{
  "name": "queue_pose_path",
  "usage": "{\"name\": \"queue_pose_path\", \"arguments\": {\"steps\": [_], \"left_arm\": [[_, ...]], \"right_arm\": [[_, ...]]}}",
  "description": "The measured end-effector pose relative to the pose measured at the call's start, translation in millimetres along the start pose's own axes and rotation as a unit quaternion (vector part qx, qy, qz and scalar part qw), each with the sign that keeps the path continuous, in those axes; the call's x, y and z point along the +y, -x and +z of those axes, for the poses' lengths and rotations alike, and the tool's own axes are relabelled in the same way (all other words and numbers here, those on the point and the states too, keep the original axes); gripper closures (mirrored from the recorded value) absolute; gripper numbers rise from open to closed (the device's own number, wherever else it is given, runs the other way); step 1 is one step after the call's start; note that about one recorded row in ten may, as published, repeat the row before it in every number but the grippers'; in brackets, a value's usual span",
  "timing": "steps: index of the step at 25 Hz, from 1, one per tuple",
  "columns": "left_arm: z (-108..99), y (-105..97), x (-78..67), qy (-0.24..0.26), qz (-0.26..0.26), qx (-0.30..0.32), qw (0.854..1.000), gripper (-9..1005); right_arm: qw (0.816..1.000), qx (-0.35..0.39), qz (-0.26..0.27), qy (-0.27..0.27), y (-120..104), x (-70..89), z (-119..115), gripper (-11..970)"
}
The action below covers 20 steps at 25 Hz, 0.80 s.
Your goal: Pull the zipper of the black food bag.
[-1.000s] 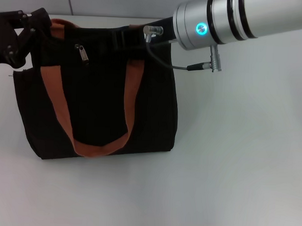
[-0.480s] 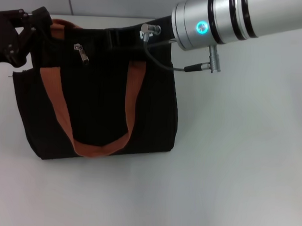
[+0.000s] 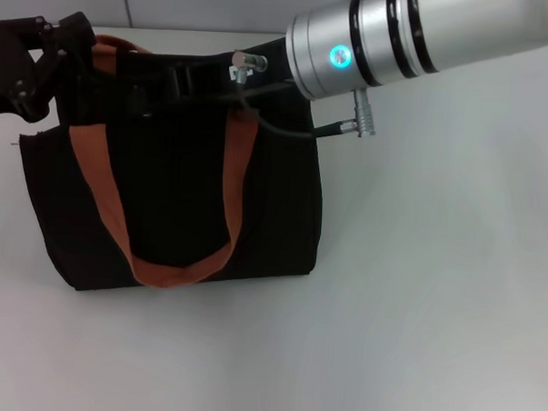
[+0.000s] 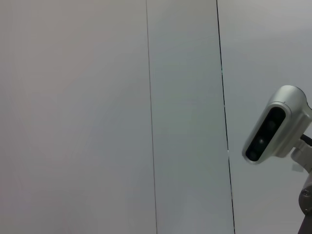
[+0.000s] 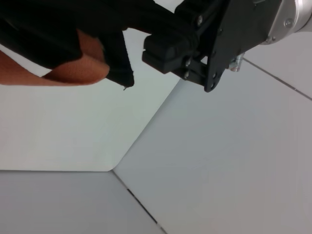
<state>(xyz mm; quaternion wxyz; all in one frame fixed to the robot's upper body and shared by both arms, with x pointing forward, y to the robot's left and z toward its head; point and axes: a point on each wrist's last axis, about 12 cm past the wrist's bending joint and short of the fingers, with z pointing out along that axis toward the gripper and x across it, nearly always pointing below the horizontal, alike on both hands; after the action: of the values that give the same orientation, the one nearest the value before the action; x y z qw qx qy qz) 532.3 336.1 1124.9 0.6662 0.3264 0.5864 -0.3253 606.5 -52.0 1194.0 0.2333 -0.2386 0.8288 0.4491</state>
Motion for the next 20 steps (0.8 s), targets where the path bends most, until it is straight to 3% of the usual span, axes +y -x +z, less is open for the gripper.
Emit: {"name": "queue_pose_path", "arguments": {"steps": [16,20], "left_arm": [[-0.4,0.0,-0.5,-0.001,0.001,-0.001,1.0,951],[-0.6,0.1,-0.8,-0.002,0.001,-0.001,1.0,947]], "right_arm": [[1.0,-0.012,-0.007,-0.001,3.3,2.5,7.1,710],[1.0,-0.009,-0.017,-0.004,4.9,6.4,11.9,789]]}}
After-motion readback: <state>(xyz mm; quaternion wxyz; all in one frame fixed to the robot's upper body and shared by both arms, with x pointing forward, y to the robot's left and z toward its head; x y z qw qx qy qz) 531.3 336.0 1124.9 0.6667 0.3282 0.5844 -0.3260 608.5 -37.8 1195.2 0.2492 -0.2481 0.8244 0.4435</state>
